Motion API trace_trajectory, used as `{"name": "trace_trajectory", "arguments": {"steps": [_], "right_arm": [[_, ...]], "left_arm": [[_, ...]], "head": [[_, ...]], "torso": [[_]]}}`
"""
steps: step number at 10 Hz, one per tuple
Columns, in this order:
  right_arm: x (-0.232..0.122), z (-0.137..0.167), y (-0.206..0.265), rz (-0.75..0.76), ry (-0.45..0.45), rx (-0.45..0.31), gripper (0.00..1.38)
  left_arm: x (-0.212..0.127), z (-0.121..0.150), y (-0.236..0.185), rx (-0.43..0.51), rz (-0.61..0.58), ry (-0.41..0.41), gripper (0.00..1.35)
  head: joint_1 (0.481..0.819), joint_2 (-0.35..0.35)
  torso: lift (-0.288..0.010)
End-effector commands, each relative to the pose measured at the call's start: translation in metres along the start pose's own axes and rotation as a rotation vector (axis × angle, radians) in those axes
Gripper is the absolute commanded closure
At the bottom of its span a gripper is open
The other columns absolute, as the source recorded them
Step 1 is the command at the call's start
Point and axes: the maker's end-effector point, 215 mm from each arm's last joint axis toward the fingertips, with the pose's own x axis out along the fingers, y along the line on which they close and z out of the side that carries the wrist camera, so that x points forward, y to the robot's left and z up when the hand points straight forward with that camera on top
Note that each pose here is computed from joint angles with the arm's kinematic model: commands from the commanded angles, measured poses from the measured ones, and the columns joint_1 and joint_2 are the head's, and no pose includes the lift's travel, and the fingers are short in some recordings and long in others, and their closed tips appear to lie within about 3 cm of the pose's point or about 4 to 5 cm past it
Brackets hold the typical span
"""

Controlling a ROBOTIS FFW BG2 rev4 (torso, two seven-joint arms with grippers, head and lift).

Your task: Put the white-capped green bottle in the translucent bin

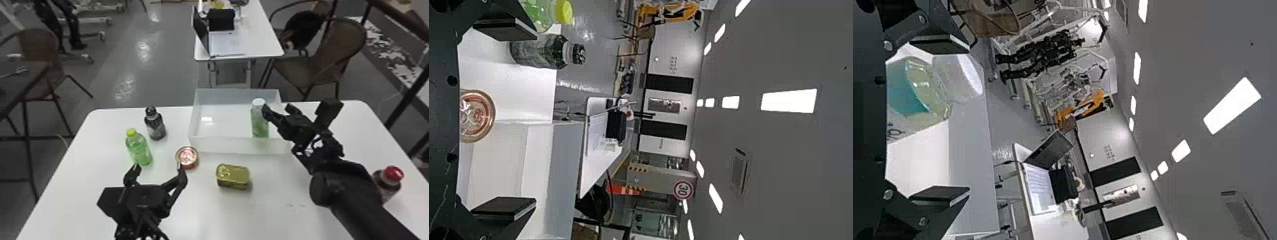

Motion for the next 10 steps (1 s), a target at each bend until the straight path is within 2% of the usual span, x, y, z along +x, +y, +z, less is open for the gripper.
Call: {"name": "trace_trajectory", "arguments": {"steps": [1,2,4,7,8,10], "right_arm": [[0.001,0.017,0.022,0.039,-0.05,-0.007,0.55],[-0.006,0.036,0.039,0.064,-0.101,-0.034,0.49],[-0.038,0.061,0.045,0.019,-0.11,-0.196,0.46],[-0.105,0.06,0.036,-0.039,-0.104,-0.218,0.46],[-0.129,0.048,0.037,-0.055,-0.091,-0.209,0.46],[-0.179,0.028,0.036,-0.13,-0.08,-0.24,0.46]], "left_arm": [[0.0,0.002,0.001,0.003,-0.001,-0.008,0.13],[0.001,0.005,0.0,0.006,-0.004,-0.015,0.13],[0.002,0.009,-0.002,0.011,-0.007,-0.026,0.13],[0.006,0.013,-0.005,0.013,-0.008,-0.042,0.13],[0.006,0.011,-0.007,0.012,-0.011,-0.034,0.13],[0.005,0.01,-0.007,0.009,-0.009,-0.031,0.13]], "head": [[0.695,0.083],[0.695,0.093],[0.695,0.099],[0.695,0.08],[0.695,0.065],[0.695,0.044]], "torso": [[-0.046],[-0.046],[-0.046],[-0.046],[-0.046],[-0.046]]}}
